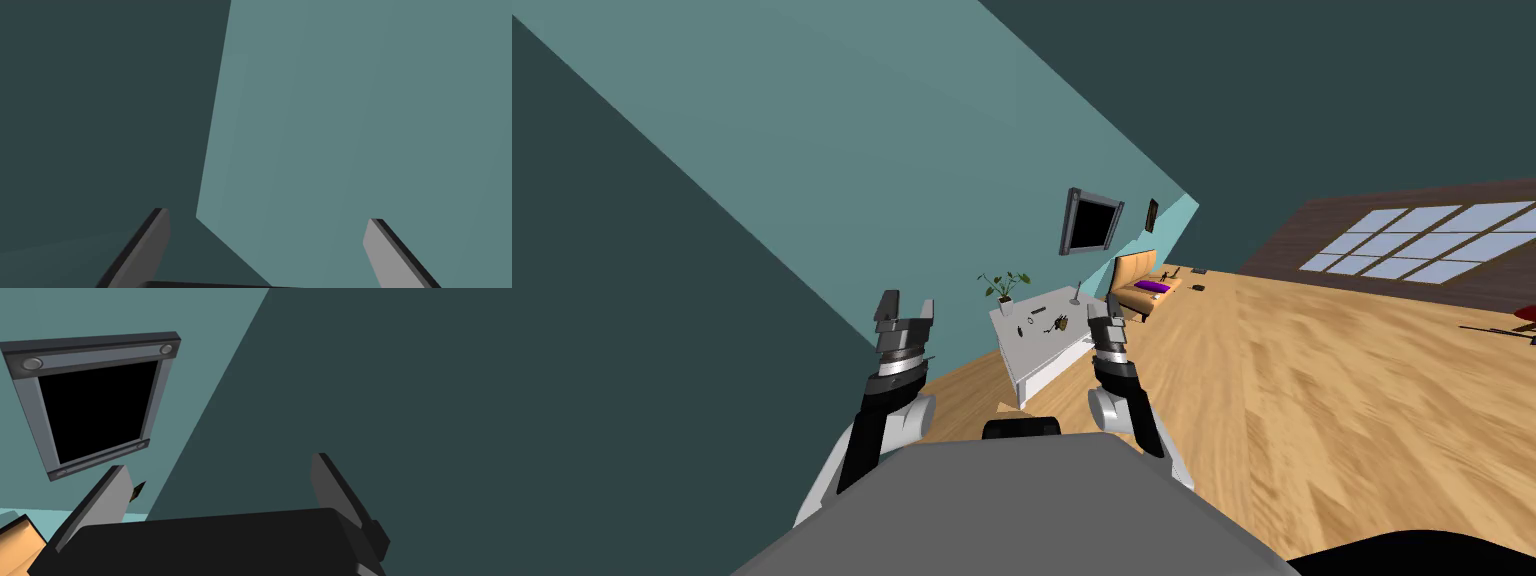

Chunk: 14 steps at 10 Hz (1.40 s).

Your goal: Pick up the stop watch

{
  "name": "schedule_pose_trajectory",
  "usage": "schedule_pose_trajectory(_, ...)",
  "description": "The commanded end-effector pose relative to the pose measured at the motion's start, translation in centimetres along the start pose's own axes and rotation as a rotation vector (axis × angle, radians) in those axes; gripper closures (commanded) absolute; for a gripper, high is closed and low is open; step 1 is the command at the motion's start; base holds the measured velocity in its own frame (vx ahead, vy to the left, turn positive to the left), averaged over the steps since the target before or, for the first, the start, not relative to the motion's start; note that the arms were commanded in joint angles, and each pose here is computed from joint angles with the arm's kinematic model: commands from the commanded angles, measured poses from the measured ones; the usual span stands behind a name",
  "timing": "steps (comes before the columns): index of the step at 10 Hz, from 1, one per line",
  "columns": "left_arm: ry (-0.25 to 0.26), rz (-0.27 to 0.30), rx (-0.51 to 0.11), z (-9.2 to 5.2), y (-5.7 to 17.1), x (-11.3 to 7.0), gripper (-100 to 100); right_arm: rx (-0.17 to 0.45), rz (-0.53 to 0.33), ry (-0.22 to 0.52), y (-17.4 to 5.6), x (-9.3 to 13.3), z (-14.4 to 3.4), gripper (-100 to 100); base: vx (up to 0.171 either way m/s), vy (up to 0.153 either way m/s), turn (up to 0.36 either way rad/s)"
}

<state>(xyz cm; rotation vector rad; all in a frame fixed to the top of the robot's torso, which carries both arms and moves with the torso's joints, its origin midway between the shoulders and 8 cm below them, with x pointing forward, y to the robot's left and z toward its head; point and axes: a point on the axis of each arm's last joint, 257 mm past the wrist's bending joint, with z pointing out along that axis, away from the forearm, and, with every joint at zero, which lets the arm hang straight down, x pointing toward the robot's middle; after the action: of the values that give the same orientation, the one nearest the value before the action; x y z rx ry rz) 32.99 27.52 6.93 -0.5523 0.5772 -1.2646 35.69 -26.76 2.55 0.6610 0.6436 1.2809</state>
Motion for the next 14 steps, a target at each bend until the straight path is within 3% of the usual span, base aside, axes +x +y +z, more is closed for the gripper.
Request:
schedule_pose_trajectory(1, 0.000, 0.000, 0.000, 0.0, 0.0, 0.0, 0, 0.019, -0.016, 0.032, -0.7, 0.4, -0.3, -100, -0.012, 0.007, 0.050)
schedule_pose_trajectory(7, 0.000, 0.000, 0.000, 0.0, 0.0, 0.0, 0, 0.163, -0.100, 0.171, -6.0, 2.0, -3.1, -100, -0.047, 0.019, 0.081)
schedule_pose_trajectory(10, 0.000, 0.000, 0.000, 0.0, 0.0, 0.0, 0, 0.296, -0.165, 0.267, -10.6, 2.6, -6.4, -100, -0.092, 0.037, 0.156)
schedule_pose_trajectory(14, 0.000, 0.000, 0.000, 0.0, 0.0, 0.0, 0, 0.498, -0.260, 0.394, -16.8, 2.3, -12.7, -100, -0.116, 0.058, 0.174)
